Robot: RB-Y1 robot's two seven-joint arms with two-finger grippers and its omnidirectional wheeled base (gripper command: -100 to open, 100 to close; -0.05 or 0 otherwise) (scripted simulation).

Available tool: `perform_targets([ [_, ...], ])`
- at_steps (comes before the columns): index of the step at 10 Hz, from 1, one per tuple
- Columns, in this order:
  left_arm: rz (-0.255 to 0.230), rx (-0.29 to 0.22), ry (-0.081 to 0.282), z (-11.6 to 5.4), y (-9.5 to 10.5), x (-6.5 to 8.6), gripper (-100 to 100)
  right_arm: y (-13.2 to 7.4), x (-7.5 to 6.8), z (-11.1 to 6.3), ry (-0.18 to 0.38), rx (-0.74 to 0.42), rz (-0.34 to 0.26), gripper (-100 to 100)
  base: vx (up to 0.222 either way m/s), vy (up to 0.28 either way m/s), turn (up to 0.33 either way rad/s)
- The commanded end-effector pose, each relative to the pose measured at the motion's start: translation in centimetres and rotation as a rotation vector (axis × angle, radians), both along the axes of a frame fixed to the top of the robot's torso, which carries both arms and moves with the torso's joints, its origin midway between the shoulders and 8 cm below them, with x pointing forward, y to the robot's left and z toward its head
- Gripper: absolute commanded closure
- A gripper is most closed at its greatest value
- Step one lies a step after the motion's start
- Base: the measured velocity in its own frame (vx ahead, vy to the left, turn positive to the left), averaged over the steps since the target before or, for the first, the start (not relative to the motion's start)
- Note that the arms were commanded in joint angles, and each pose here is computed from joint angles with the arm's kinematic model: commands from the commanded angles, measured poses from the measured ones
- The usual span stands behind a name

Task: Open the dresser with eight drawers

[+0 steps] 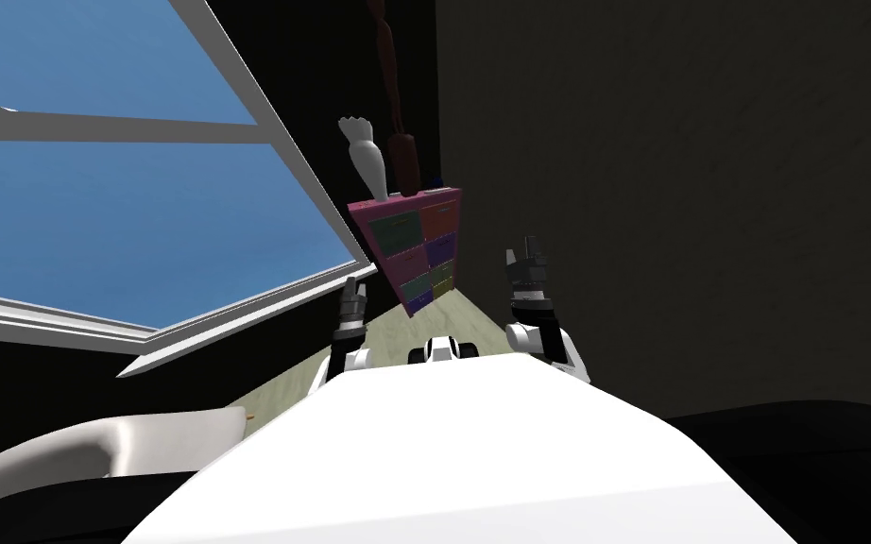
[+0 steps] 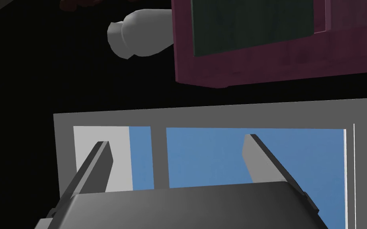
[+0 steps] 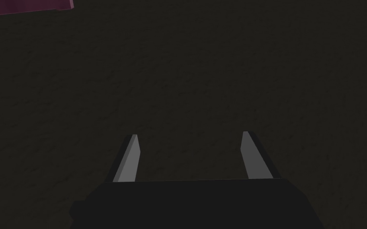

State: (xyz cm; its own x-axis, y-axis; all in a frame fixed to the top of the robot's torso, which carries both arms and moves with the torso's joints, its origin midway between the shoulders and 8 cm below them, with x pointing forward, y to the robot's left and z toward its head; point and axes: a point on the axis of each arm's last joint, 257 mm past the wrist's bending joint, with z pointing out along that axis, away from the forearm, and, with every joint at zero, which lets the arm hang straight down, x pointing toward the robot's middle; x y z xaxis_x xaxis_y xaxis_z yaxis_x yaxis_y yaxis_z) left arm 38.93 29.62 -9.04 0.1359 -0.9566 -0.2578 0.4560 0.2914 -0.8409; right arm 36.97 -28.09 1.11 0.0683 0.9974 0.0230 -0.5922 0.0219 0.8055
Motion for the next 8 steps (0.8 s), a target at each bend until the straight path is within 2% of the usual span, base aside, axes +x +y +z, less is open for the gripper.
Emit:
perform_targets([
  [1,0.014,0.001,0.033,-1.8,0.9,0.5,-100,0.0,0.0,0.0,0.000,0.000,0.000,0,0.141,-0.061,0.037],
  [3,0.024,0.001,0.055,-3.1,1.6,0.9,-100,0.0,0.0,0.0,0.000,0.000,0.000,0,0.124,-0.061,0.033],
  [4,0.035,0.001,0.077,-4.2,2.4,1.3,-100,0.0,0.0,0.0,0.000,0.000,0.000,0,0.160,-0.083,0.054],
  [8,0.058,-0.003,0.118,-6.5,3.8,1.8,-100,0.0,0.0,0.0,0.000,0.000,0.000,0,0.145,-0.091,0.037],
])
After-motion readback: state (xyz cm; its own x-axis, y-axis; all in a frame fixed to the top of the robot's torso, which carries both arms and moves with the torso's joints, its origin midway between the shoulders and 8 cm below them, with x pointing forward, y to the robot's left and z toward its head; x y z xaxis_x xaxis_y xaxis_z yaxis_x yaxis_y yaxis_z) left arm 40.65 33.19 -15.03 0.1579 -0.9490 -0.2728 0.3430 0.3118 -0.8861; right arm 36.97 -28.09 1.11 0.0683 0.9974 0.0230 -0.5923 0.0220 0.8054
